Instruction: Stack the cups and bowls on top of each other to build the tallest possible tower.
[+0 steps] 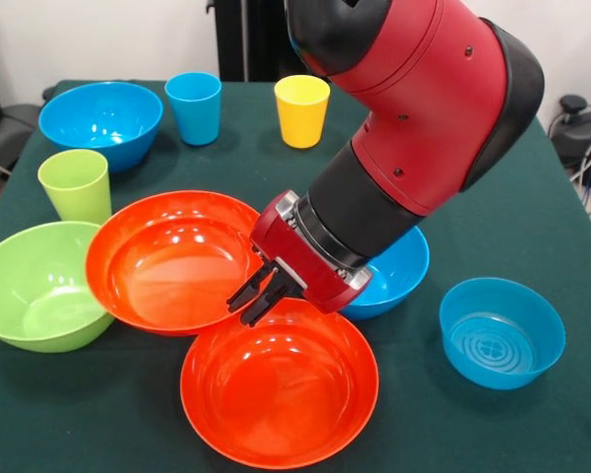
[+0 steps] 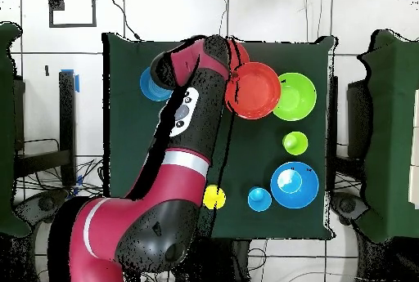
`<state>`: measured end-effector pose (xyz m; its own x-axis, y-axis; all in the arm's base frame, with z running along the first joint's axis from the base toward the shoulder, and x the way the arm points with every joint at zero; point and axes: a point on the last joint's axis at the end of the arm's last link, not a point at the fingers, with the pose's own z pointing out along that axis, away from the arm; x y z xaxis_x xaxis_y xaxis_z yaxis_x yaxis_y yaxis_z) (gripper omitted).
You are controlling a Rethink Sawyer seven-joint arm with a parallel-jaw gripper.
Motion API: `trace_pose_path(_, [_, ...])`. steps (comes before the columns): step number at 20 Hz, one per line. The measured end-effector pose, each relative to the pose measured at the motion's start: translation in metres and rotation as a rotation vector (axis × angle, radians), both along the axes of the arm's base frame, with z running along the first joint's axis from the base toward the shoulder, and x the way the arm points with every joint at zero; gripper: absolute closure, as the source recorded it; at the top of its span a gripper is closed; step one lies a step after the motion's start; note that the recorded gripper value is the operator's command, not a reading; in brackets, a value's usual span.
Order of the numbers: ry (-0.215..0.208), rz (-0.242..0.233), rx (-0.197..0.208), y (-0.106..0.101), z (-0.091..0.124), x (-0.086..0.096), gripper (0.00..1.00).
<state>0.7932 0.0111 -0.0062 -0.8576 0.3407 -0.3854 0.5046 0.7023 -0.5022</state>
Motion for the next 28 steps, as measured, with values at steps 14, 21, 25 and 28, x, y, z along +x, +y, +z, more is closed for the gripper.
trace_pose_path(14, [0.022, -0.028, -0.022, -0.004, 0.012, -0.002, 1.00])
trace_pose_path(21, [0.017, -0.037, -0.034, -0.003, 0.028, 0.001, 1.00])
trace_pose_path(25, [0.016, -0.039, -0.040, 0.001, 0.036, 0.002, 1.00])
trace_pose_path(28, [0.018, -0.045, -0.042, 0.004, 0.043, 0.003, 1.00])
